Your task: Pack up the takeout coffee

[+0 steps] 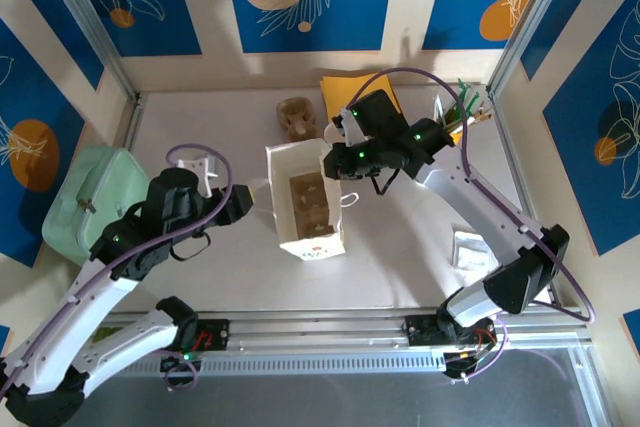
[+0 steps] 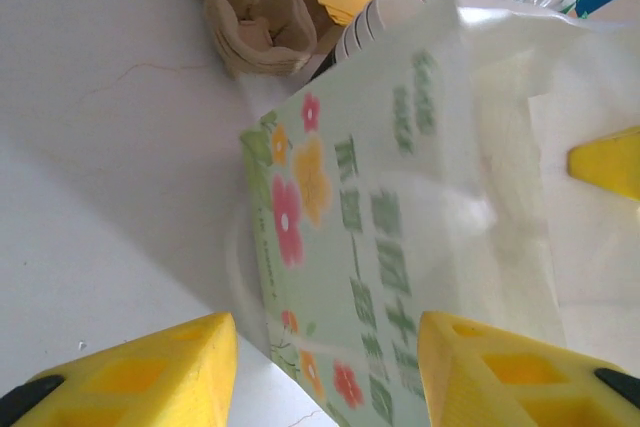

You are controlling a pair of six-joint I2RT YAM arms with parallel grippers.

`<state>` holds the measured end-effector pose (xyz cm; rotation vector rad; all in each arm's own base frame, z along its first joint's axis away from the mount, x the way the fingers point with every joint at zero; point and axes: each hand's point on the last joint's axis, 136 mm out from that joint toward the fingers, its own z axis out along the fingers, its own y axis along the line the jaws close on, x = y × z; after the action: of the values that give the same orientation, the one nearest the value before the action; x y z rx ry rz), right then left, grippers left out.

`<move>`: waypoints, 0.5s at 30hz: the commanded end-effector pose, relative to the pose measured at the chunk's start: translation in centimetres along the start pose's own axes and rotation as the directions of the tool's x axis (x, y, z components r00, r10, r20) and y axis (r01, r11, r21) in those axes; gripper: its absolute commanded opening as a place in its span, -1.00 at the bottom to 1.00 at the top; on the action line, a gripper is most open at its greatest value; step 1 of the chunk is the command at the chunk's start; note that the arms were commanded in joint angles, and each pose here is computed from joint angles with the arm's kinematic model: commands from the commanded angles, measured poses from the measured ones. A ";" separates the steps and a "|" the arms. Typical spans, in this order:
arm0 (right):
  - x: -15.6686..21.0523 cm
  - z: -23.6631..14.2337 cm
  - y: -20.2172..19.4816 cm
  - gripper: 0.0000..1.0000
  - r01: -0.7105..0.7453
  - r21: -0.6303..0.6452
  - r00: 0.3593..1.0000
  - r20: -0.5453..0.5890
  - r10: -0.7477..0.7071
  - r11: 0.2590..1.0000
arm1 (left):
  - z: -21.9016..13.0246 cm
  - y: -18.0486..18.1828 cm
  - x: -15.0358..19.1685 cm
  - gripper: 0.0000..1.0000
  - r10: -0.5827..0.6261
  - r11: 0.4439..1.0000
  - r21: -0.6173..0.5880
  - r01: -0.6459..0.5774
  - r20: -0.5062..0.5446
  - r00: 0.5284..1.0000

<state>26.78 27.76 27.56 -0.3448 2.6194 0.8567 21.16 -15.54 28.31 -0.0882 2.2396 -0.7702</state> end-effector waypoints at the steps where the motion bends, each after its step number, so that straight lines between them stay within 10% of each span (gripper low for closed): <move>1: 0.2 -0.1 0.6 -0.82 -0.032 -0.035 0.999 -0.037 0.031 0.999 | -0.5 0.7 0.2 0.02 -0.011 1.000 -0.020 0.011 0.015 1.000; 15: -2.2 1.1 -2.4 -0.77 -0.129 -0.001 0.989 -0.079 0.129 0.992 | -1.3 1.6 0.6 0.05 -0.013 0.999 -0.042 0.015 0.035 0.999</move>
<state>30.34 26.71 25.44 -0.1926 2.7320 0.8675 20.46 -14.23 28.20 -0.1254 2.2190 -0.7471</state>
